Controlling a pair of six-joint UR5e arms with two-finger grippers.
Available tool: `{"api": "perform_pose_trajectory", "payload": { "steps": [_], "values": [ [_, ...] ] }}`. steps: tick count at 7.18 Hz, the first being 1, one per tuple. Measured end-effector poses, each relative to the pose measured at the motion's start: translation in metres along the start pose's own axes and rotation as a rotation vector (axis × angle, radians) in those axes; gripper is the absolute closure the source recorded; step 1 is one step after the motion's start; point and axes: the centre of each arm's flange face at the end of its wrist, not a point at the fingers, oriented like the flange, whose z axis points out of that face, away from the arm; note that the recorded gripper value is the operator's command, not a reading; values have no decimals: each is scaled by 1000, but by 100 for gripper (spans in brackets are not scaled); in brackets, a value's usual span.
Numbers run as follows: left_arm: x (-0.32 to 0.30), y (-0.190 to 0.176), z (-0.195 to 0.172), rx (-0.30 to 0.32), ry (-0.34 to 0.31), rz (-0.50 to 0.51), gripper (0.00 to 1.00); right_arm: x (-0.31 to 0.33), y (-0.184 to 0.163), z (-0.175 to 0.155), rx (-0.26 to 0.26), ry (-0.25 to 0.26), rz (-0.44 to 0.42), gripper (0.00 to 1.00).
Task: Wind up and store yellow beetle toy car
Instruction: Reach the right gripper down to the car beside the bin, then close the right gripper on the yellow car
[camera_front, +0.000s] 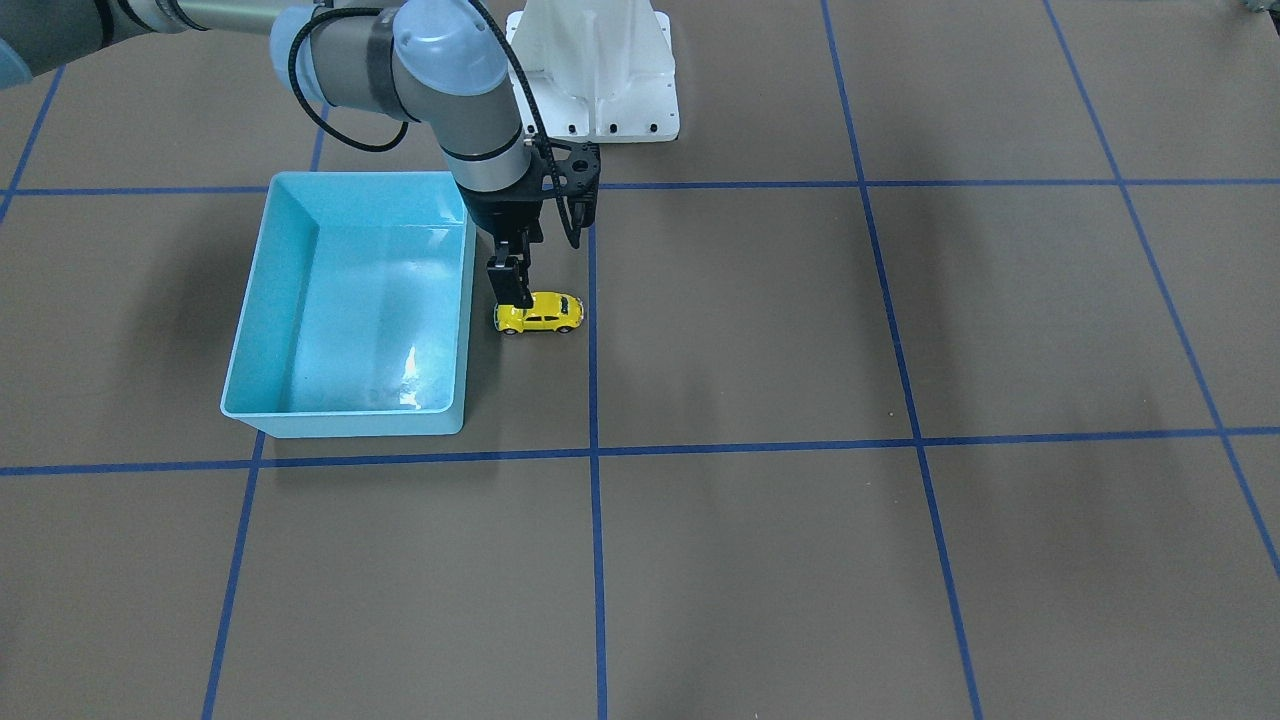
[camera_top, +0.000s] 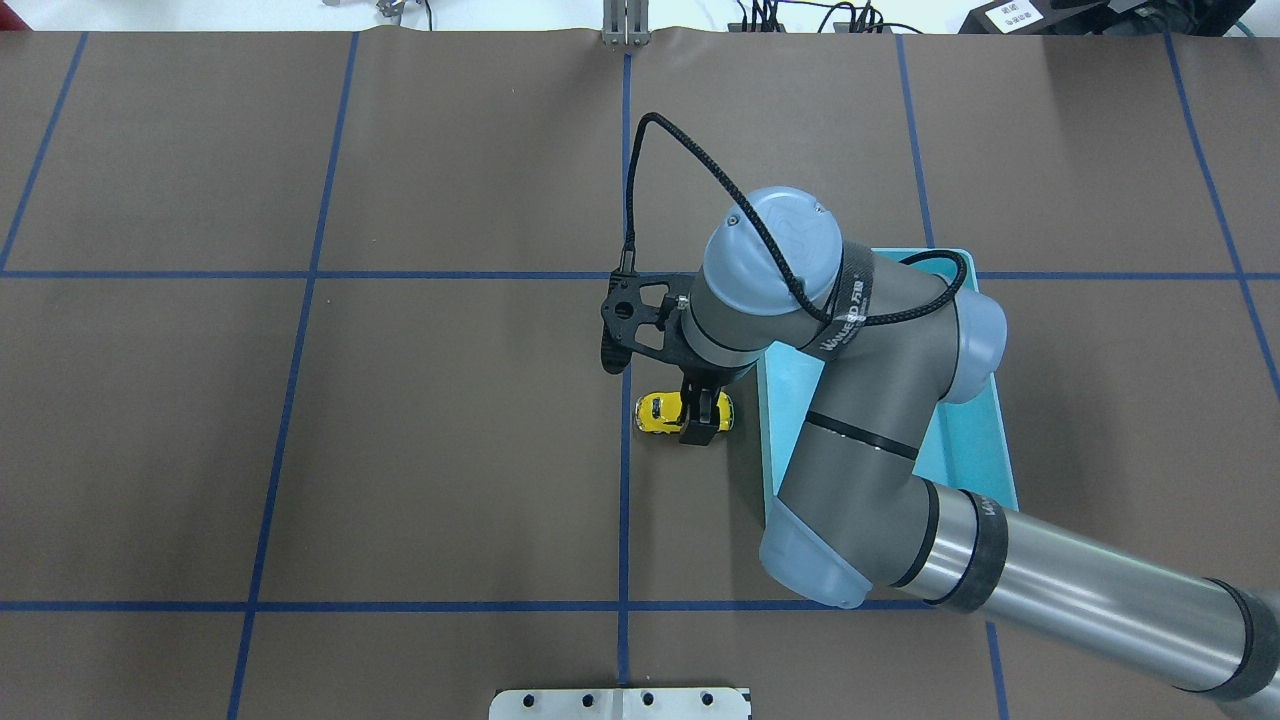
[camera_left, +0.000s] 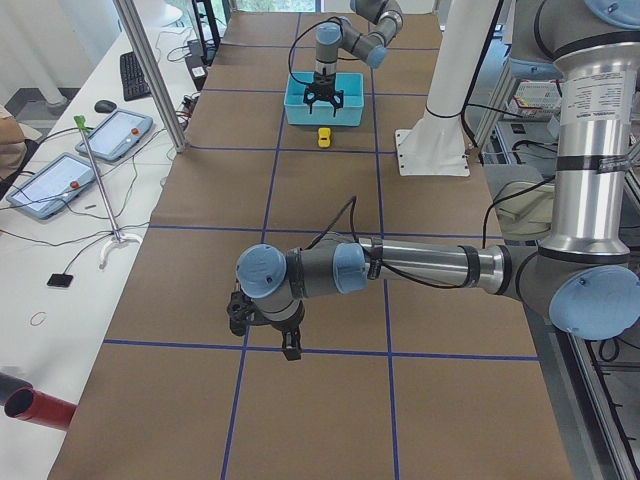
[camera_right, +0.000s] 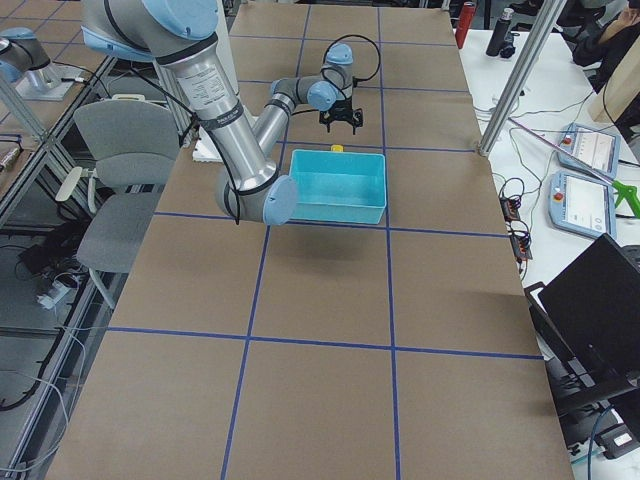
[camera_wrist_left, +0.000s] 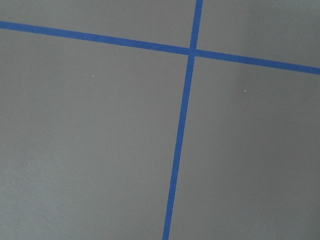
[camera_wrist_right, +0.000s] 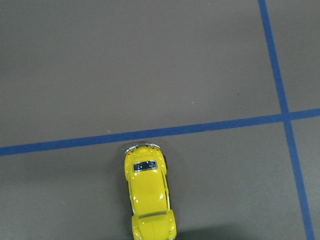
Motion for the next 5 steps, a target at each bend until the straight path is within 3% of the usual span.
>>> {"api": "perform_pose_trajectory", "payload": {
  "steps": [2,5],
  "values": [
    [0,-1,0,-1,0,0,0,-11,-1,21,-27,1,-15,0],
    [2,-4,-1,1,1,-2,0,-2,-1,45,-25,45,-63,0]
  ]
}}
